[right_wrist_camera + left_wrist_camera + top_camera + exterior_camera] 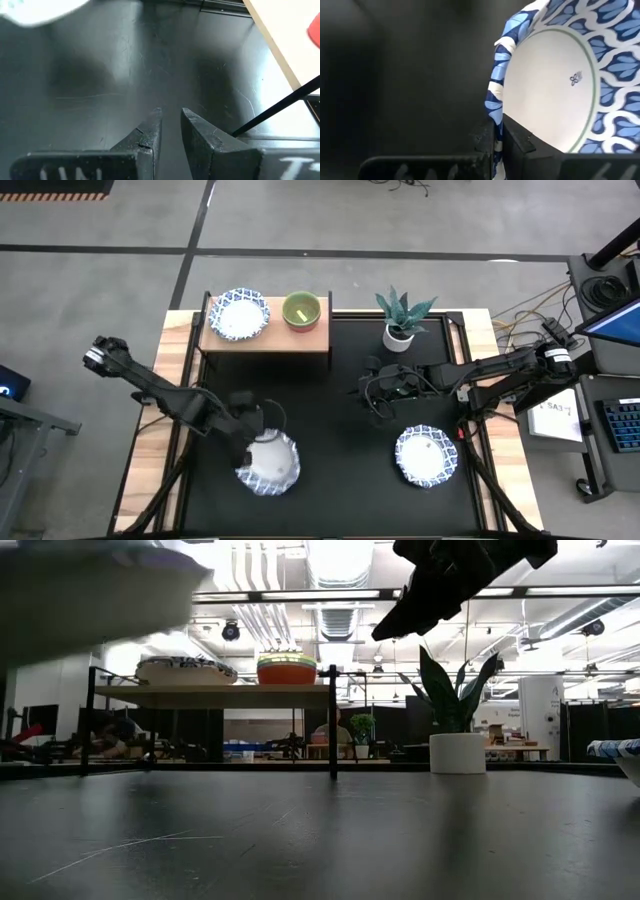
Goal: Place and stack bowls onto a shelf
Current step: Stack the white patterned bowl on top of the other white patterned bowls on the shelf
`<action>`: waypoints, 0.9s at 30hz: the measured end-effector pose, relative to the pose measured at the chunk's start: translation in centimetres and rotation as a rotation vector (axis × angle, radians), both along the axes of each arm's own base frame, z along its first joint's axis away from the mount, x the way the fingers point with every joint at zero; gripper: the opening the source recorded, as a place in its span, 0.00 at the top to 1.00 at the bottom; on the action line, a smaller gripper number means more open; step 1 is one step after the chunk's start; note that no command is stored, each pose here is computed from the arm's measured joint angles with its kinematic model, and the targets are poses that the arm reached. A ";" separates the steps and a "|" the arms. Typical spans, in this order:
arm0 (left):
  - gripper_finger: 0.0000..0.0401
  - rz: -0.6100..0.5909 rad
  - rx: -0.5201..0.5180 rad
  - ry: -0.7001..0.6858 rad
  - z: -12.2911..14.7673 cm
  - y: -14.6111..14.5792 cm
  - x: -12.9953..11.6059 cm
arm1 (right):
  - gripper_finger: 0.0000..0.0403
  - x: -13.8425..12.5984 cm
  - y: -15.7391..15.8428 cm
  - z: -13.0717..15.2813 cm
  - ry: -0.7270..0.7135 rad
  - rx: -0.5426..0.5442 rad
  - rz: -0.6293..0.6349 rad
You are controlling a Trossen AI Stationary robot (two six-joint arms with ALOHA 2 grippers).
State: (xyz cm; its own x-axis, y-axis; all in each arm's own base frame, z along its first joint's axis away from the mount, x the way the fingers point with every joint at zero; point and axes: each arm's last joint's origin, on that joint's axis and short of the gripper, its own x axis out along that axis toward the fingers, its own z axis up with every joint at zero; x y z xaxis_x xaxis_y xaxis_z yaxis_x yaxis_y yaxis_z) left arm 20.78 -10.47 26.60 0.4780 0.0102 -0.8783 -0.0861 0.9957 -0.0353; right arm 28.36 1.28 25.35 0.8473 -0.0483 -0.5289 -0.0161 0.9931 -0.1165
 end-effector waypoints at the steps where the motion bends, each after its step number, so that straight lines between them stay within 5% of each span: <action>1: 1.00 0.013 0.037 -0.045 1.5 0.3 -0.2 | 0.85 0.0 0.0 0.0 0.000 -0.001 0.001; 8: 1.00 0.442 0.378 -0.301 11.4 5.8 -3.5 | 0.85 0.0 0.0 0.0 -0.003 -0.003 0.001; 16: 1.00 0.882 0.565 -0.312 17.0 13.4 -6.8 | 0.85 0.0 0.0 0.1 -0.010 0.017 -0.011; 20: 1.00 1.009 0.580 -0.214 17.6 16.7 -7.8 | 0.85 0.0 0.0 0.1 -0.011 0.033 -0.021; 27: 1.00 1.074 0.462 -0.063 16.6 21.0 -8.8 | 0.85 0.0 0.0 0.1 -0.011 0.045 -0.028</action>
